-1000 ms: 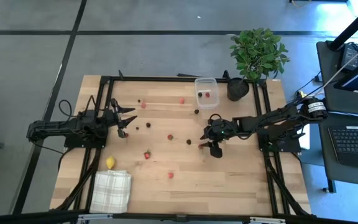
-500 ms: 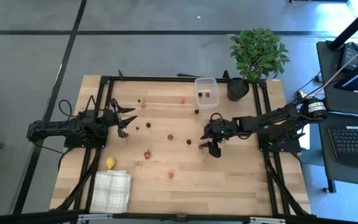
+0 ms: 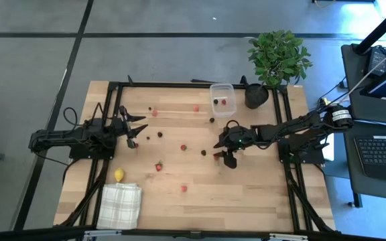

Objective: Pick and placing Produce into tupperware
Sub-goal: Put the right strawberry into the transparent bin

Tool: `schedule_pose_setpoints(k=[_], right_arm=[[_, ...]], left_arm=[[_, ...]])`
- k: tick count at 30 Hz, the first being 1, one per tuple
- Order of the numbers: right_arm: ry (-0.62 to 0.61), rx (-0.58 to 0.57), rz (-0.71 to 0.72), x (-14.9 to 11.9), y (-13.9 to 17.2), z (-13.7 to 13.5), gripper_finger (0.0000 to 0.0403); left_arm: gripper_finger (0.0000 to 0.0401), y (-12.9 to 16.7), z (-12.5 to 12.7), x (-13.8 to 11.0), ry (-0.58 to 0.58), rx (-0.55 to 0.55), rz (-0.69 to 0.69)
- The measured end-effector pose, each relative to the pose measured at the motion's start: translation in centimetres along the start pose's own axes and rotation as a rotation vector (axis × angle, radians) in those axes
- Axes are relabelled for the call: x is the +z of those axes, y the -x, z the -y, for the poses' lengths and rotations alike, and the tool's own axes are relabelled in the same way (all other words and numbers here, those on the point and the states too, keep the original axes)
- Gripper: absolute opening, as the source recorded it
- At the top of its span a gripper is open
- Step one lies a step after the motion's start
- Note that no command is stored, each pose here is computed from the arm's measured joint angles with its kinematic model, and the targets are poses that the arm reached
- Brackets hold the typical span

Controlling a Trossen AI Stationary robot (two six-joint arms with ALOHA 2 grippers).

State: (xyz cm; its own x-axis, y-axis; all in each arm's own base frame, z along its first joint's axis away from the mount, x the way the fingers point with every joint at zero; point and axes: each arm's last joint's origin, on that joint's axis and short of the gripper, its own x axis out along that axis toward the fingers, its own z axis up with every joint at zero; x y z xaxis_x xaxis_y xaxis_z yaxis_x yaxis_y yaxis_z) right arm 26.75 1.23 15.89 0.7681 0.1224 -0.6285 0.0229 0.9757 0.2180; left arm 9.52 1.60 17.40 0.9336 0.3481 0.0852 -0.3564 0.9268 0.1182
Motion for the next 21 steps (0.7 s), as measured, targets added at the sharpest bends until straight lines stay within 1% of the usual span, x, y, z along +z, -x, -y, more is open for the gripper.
schedule_pose_setpoints(k=[3, 5, 10, 13, 15, 18, 21], right_arm=[[0.003, -0.020, 0.003, 0.00, 0.00, 0.06, 0.0192], [0.006, -0.024, -0.001, -0.05, 0.00, 0.08, 0.0202], [0.001, -0.029, -0.004, -0.07, 0.00, 0.10, 0.0256], [0.002, -0.056, 0.003, -0.05, 0.00, 0.17, 0.0292], [0.004, -0.065, 0.015, 0.05, 0.01, 0.19, 0.0308], [0.003, -0.061, 0.027, 0.16, 0.00, 0.10, 0.0322], [0.024, -0.049, 0.018, 0.01, -0.04, -0.35, 0.0325]], left_arm=[[0.0157, 0.00, 0.00, -0.01, 0.000, 0.000, -0.001], [0.0157, 0.00, 0.00, -0.01, 0.000, 0.000, 0.000], [0.0157, 0.00, 0.00, 0.00, 0.000, 0.000, 0.000], [0.0157, 0.00, 0.00, 0.00, 0.000, 0.000, 0.000], [0.0157, 0.00, 0.00, 0.01, 0.000, 0.000, 0.001], [0.0157, 0.00, 0.00, 0.00, 0.000, 0.000, 0.000], [0.0157, 0.00, 0.00, 0.00, 0.000, 0.000, 0.000]])
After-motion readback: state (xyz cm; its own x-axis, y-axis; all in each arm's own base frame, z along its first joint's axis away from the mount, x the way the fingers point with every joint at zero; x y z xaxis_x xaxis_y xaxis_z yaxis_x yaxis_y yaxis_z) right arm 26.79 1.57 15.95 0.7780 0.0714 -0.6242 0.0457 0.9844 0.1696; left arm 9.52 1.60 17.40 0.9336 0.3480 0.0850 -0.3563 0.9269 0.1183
